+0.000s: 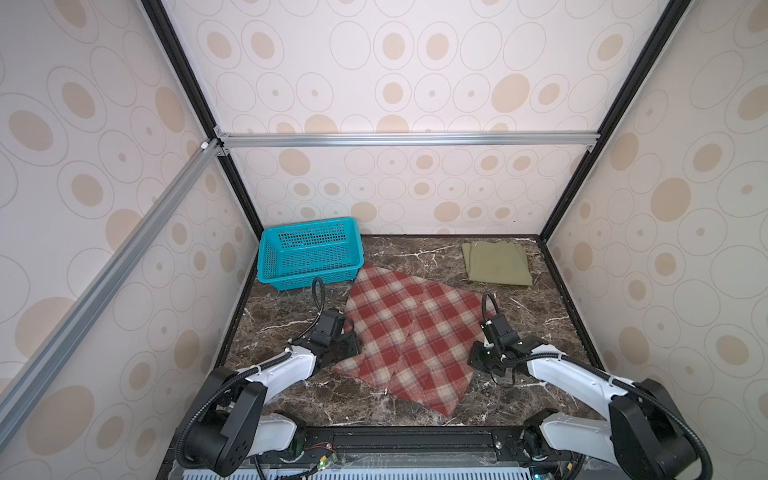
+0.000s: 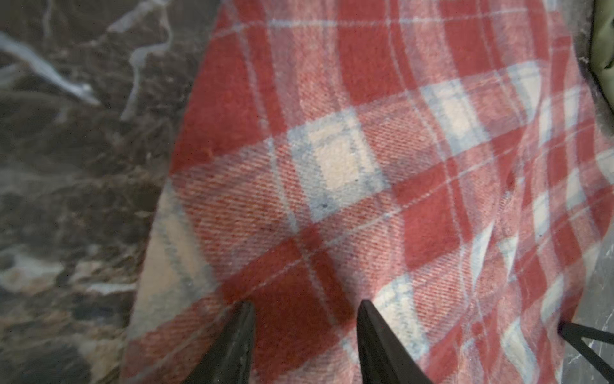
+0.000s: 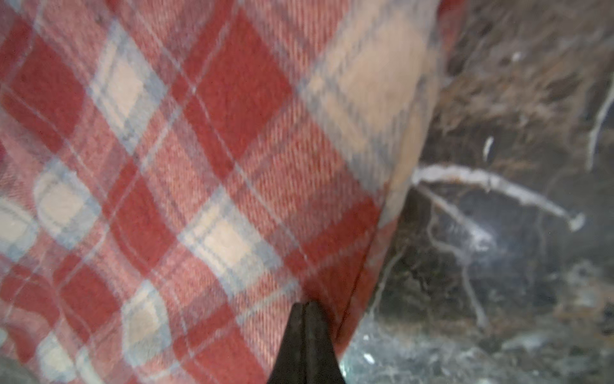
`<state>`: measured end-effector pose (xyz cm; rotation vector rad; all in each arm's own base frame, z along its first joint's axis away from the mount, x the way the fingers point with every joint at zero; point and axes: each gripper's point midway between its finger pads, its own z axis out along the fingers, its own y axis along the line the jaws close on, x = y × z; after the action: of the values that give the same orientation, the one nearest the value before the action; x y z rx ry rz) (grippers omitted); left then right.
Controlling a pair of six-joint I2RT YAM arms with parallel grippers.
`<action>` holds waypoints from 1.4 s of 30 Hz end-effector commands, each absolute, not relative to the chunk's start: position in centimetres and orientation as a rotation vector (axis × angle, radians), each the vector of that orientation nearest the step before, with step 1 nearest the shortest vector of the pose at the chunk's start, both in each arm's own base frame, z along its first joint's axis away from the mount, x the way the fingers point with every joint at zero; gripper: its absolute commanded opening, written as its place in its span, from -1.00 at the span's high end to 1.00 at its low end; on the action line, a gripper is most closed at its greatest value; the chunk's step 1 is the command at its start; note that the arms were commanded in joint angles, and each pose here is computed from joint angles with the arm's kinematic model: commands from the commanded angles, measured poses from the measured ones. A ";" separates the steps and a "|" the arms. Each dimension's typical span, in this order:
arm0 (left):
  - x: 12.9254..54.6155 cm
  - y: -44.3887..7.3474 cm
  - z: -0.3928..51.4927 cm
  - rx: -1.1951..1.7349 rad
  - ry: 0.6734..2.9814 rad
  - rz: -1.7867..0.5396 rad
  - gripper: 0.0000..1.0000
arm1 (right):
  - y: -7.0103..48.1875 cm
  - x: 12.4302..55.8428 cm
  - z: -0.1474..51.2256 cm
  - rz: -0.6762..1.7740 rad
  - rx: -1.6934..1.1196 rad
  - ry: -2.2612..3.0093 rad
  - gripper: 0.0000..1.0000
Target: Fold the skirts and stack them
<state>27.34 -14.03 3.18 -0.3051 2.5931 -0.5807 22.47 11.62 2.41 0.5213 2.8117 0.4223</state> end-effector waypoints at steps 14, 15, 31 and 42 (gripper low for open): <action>28.1 -14.3 3.2 -0.292 2.615 -0.539 -0.14 | 10.1 34.5 -0.2 0.340 0.511 2.854 1.00; 28.3 -14.2 3.5 -0.308 2.597 -0.544 -0.13 | 10.4 35.0 -0.4 0.353 0.504 2.854 1.00; 26.4 -14.5 1.3 -0.374 2.632 -0.600 -0.09 | 11.1 33.3 2.1 0.443 0.453 2.782 1.00; 22.9 -14.8 1.3 -0.416 2.631 -0.636 -0.07 | 10.2 33.5 7.3 0.407 0.375 2.685 0.91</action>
<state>25.32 -15.76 3.07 -0.3411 2.5448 -0.6854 33.73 10.95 6.20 0.4073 2.6874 0.4693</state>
